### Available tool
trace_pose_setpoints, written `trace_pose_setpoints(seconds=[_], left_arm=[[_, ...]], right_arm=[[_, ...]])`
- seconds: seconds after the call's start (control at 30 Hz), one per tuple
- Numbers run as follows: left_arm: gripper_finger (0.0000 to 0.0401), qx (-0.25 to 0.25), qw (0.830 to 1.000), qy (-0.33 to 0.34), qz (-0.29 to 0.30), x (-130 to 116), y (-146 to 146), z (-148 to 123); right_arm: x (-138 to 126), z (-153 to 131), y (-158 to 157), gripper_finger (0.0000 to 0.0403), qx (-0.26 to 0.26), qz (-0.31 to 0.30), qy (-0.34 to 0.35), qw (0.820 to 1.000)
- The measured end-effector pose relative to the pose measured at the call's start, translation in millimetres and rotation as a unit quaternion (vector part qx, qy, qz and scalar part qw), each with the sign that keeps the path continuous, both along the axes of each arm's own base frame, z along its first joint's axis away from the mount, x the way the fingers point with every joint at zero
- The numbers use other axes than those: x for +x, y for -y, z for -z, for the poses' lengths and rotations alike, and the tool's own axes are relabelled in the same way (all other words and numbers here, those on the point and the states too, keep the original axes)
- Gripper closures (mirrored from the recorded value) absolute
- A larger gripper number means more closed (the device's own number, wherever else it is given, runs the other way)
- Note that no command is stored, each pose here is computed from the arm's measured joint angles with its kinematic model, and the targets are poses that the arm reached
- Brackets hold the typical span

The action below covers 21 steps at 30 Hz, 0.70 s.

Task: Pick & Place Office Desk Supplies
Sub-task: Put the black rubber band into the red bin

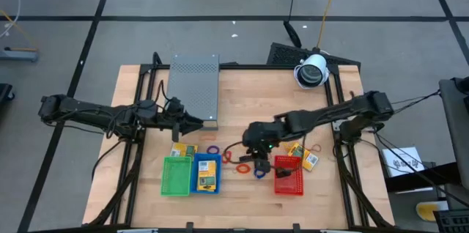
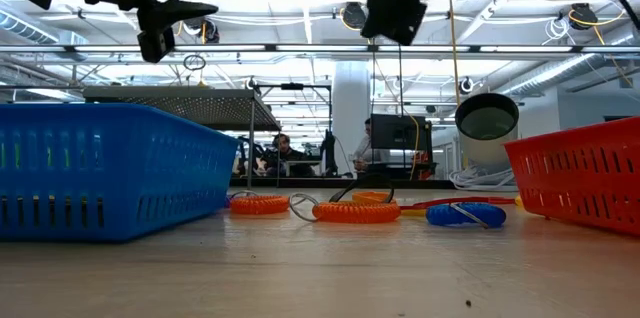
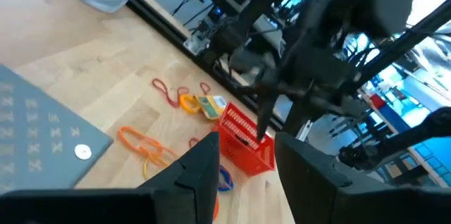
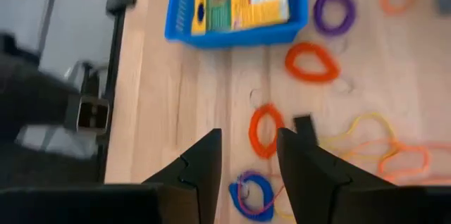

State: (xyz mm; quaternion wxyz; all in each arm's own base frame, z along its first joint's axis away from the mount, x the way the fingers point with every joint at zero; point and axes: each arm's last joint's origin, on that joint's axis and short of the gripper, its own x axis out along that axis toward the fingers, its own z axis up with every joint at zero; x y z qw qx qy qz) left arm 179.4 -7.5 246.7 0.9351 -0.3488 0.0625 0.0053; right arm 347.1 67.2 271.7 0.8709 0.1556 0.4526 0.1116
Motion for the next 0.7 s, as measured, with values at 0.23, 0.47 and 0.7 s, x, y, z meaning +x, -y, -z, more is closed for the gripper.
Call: trace_pose_setpoints(seconds=[0.23, 0.47, 0.7], left_arm=[[0.0256, 0.039, 0.999, 0.025, -0.004, 0.6, -5.3, -4.4], [0.0256, 0.090, 0.996, 0.025, 0.005, 0.5, -6.2, -4.0], [0.0256, 0.111, 0.993, 0.023, -0.008, 0.6, -8.8, -4.0]], right_arm=[[-2.2, 14.3, 28.3, 0.0277, -0.034, 0.011, -0.063, 0.997], [-2.4, 14.2, 23.9, 0.0277, -0.111, 0.085, -0.055, 0.989], [11.3, 47.4, 18.3, 0.0277, -0.099, 0.077, -0.105, 0.987]])
